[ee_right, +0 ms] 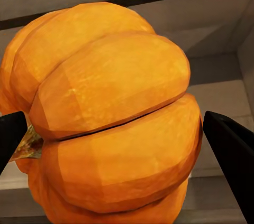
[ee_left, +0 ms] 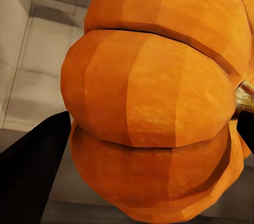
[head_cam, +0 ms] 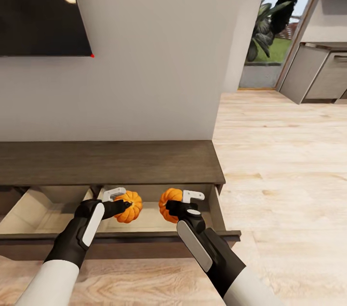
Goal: Place each of the two pumpkins and all three candles from the living room inside a cabinet in the living room (use any cabinet), then make sure every cabinet is closed, and position the cauldron so it is next to a table in the living room.
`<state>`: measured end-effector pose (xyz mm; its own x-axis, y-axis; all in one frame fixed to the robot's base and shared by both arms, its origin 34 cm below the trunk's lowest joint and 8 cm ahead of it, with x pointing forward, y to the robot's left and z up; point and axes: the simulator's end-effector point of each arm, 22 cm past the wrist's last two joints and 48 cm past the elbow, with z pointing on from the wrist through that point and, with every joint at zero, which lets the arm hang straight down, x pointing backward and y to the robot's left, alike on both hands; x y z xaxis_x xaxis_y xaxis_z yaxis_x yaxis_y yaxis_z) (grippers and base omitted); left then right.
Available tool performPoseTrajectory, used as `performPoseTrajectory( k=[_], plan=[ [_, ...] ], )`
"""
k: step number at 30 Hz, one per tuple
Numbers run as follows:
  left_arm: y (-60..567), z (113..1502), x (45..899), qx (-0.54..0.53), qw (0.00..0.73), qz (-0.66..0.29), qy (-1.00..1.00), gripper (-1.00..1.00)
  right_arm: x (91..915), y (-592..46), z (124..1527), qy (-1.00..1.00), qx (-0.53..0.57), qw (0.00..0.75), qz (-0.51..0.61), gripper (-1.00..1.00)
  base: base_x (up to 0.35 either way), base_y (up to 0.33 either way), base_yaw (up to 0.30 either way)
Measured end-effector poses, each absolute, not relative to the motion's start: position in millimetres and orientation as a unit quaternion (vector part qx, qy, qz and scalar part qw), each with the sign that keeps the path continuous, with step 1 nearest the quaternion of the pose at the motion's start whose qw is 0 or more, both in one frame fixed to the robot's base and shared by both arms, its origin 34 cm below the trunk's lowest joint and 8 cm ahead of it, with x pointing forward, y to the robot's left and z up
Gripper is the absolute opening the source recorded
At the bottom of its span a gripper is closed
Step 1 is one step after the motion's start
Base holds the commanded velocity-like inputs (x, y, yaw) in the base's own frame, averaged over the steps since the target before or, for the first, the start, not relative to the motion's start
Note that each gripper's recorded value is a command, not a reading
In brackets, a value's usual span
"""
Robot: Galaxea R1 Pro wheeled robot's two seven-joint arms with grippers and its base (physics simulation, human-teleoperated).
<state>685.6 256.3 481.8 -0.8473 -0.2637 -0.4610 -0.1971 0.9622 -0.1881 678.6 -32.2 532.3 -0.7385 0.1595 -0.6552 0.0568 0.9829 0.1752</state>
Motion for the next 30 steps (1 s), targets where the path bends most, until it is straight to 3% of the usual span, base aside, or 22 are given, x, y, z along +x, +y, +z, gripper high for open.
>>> performPoseTrajectory(
  k=[9,30],
  plan=[
    [256,482,685,-0.121,0.248,-0.067,0.959,-1.00,679,-32,533,0.929,0.057,0.358,0.071,-1.00,0.138,0.010,0.000],
    [257,445,678,-0.120,0.249,-0.065,0.959,-1.00,670,-32,495,0.930,0.057,0.356,0.072,-1.00,0.003,0.000,0.000]
  ],
)
